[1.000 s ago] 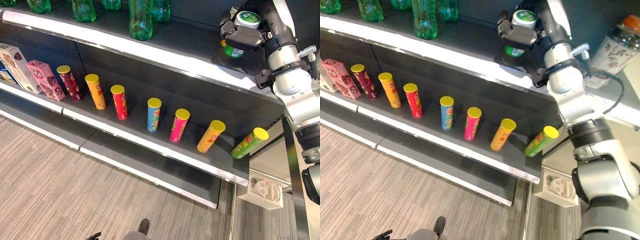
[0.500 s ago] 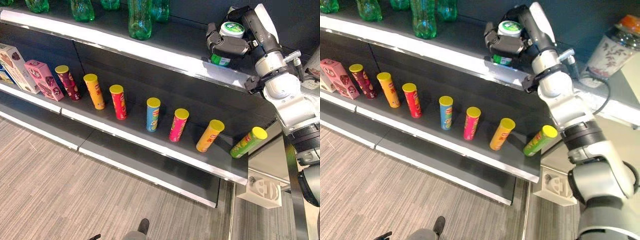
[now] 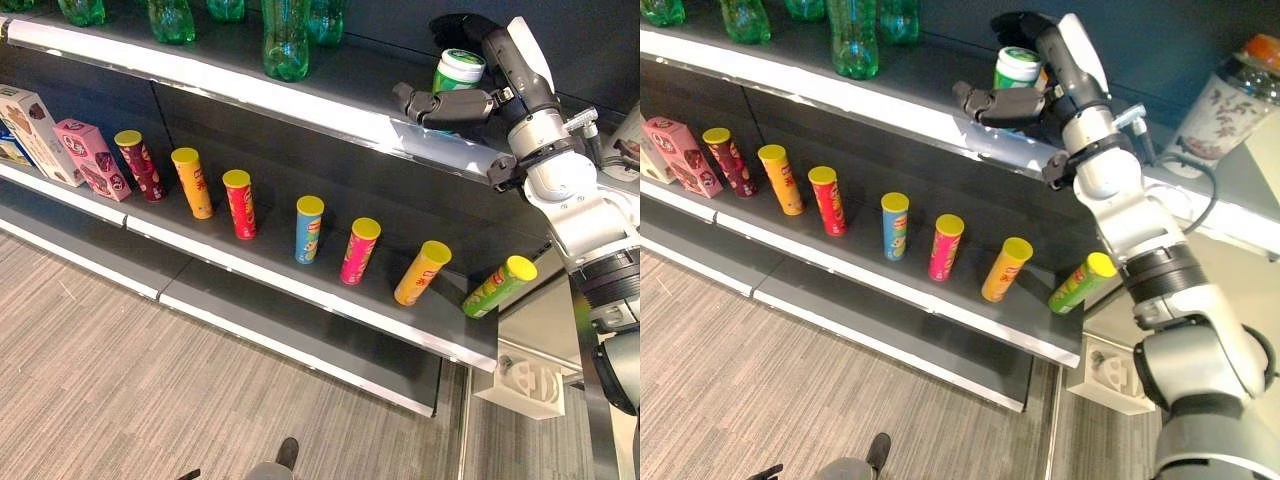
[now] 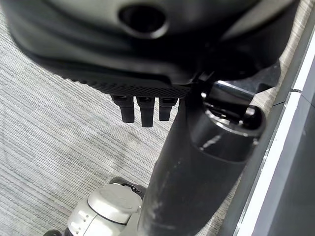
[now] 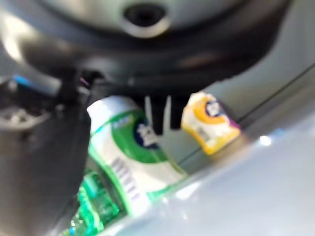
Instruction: Put the goods on the table back onto the shelves and tidy them up.
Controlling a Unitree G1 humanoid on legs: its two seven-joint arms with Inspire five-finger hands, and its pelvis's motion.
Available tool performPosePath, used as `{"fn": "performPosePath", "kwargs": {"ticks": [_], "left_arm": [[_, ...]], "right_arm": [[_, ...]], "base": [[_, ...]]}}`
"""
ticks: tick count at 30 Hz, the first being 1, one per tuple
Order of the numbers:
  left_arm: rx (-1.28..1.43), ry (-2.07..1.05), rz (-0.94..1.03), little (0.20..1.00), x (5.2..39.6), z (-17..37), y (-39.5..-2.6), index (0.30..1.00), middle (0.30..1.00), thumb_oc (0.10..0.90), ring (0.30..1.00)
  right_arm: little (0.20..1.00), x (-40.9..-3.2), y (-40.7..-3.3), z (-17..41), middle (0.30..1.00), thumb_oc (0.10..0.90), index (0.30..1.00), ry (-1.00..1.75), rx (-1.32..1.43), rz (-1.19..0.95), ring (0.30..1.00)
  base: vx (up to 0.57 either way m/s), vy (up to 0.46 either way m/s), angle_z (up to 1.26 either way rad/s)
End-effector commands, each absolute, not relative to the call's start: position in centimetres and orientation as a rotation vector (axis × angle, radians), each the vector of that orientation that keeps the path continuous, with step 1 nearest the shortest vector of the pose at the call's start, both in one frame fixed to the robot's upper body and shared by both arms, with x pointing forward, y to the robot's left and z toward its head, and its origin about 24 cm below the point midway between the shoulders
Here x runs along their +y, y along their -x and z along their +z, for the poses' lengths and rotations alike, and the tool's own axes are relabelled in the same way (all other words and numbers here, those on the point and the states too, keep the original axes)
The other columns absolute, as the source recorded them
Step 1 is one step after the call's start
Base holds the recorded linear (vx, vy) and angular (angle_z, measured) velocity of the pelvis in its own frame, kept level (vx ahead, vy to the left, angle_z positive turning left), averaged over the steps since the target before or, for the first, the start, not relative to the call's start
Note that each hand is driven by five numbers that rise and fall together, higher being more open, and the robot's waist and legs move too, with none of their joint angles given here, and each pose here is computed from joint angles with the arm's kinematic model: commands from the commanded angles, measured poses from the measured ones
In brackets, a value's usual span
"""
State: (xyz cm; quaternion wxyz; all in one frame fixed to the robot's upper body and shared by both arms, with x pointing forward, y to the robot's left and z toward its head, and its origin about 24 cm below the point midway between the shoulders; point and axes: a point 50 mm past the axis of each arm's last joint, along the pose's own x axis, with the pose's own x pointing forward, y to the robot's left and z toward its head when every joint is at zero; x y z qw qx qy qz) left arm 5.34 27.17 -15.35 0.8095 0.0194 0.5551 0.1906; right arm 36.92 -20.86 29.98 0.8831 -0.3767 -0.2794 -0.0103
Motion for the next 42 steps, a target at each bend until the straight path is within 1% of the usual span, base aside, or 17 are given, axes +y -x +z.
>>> {"fn": "performPosePath", "kwargs": {"ticks": [1,11,12,15,17,21,24,25,29,31,32,34,35,37,39,40,42], "left_arm": [[1.182,-0.102,0.397,0.9,28.5,-14.9,-5.3,0.9,0.9,0.8,0.9],[1.181,-0.111,0.397,0.9,28.7,-14.9,-5.4,0.9,0.9,0.8,0.9],[1.182,-0.107,0.407,0.9,28.8,-14.8,-5.4,0.9,0.9,0.8,0.9],[1.182,-0.107,0.406,0.9,28.8,-14.8,-5.4,0.9,0.9,0.8,0.9],[1.201,-0.098,0.417,0.9,28.6,-15.0,-5.1,0.9,0.9,0.8,0.9],[1.217,-0.109,0.398,0.9,28.3,-15.2,-5.1,0.9,0.9,0.8,0.9],[1.191,-0.115,0.382,0.9,28.2,-15.1,-5.9,0.9,0.9,0.8,0.9],[1.179,-0.113,0.364,0.9,27.7,-15.1,-6.4,0.9,0.9,0.8,0.9],[1.163,-0.115,0.345,0.9,27.4,-15.1,-6.9,0.9,0.9,0.8,0.9],[1.156,-0.115,0.321,0.9,26.8,-15.2,-7.2,0.9,0.9,0.8,0.9],[1.147,-0.114,0.299,0.9,26.4,-15.3,-7.6,0.9,0.9,0.8,0.9],[1.133,-0.113,0.269,0.9,25.6,-15.3,-8.1,0.9,0.9,0.8,0.9],[1.133,-0.112,0.269,0.9,25.6,-15.4,-8.1,0.9,0.9,0.8,0.9],[1.127,-0.1,0.243,0.9,24.6,-15.5,-8.4,0.9,0.9,0.8,0.9],[1.114,-0.1,0.217,0.9,24.1,-15.5,-8.7,0.9,0.9,0.8,0.9],[1.112,-0.098,0.217,0.9,24.0,-15.6,-8.8,0.9,0.9,0.8,0.9],[1.094,-0.099,0.196,0.9,23.6,-15.5,-9.3,0.9,0.9,0.8,0.9]], "right_arm": [[0.9,-20.4,-35.9,33.7,0.9,0.8,0.9,0.753,-0.738,-0.063,0.9],[0.9,-20.3,-35.4,34.7,0.9,0.8,0.9,0.75,-0.786,-0.086,0.9],[0.9,-19.9,-33.2,37.8,0.9,0.8,0.9,0.809,-0.939,-0.125,0.9],[0.9,-20.0,-33.2,37.8,0.9,0.8,0.9,0.81,-0.939,-0.126,0.9],[0.9,-17.9,-27.0,41.0,0.9,0.8,0.9,0.73,-1.304,-0.101,0.9],[0.9,-16.4,-24.1,40.3,0.9,0.8,0.9,0.662,-1.447,-0.009,0.9],[0.9,-15.8,-23.4,39.9,0.9,0.8,0.9,0.652,-1.476,0.029,0.9],[0.9,-15.1,-23.3,39.0,0.9,0.8,0.9,0.569,-1.467,0.114,0.9],[0.9,-14.4,-23.2,38.1,0.9,0.8,0.9,0.522,-1.443,0.205,0.9],[0.9,-13.3,-23.3,36.7,0.9,0.8,0.9,0.46,-1.4,0.336,0.9],[0.9,-12.4,-23.5,35.4,0.9,0.8,0.9,0.434,-1.34,0.449,0.9],[0.9,-11.1,-23.9,32.7,0.9,0.8,0.9,0.283,-1.213,0.629,0.9],[0.9,-11.1,-23.9,32.7,0.9,0.8,0.9,0.283,-1.212,0.63,0.9],[0.9,-10.5,-24.8,29.5,0.9,0.8,0.9,0.003,-1.053,0.737,0.9],[0.9,-9.7,-25.0,27.5,0.9,0.8,0.9,-0.04,-0.944,0.82,0.9],[0.9,-9.4,-25.4,25.6,0.9,0.8,0.9,-0.155,-0.842,0.853,0.9],[0.9,-9.2,-25.5,22.6,0.9,0.8,0.9,-0.154,-0.704,0.893,0.9]], "base": [[0.0,0.0,0.0],[0.0,0.0,0.0],[0.0,0.0,0.0],[0.0,0.005,0.04],[0.03,0.041,-0.06],[0.01,0.026,-0.26],[0.0,0.021,-0.43],[-0.01,0.028,-0.25],[-0.01,0.018,-0.26],[-0.02,0.026,-0.25],[-0.03,0.043,-0.23],[-0.04,0.046,-0.65],[-0.02,0.031,-0.82],[-0.01,0.035,-0.45],[-0.02,0.051,-0.36],[-0.02,0.046,-0.46],[-0.02,0.036,-0.49]]}}
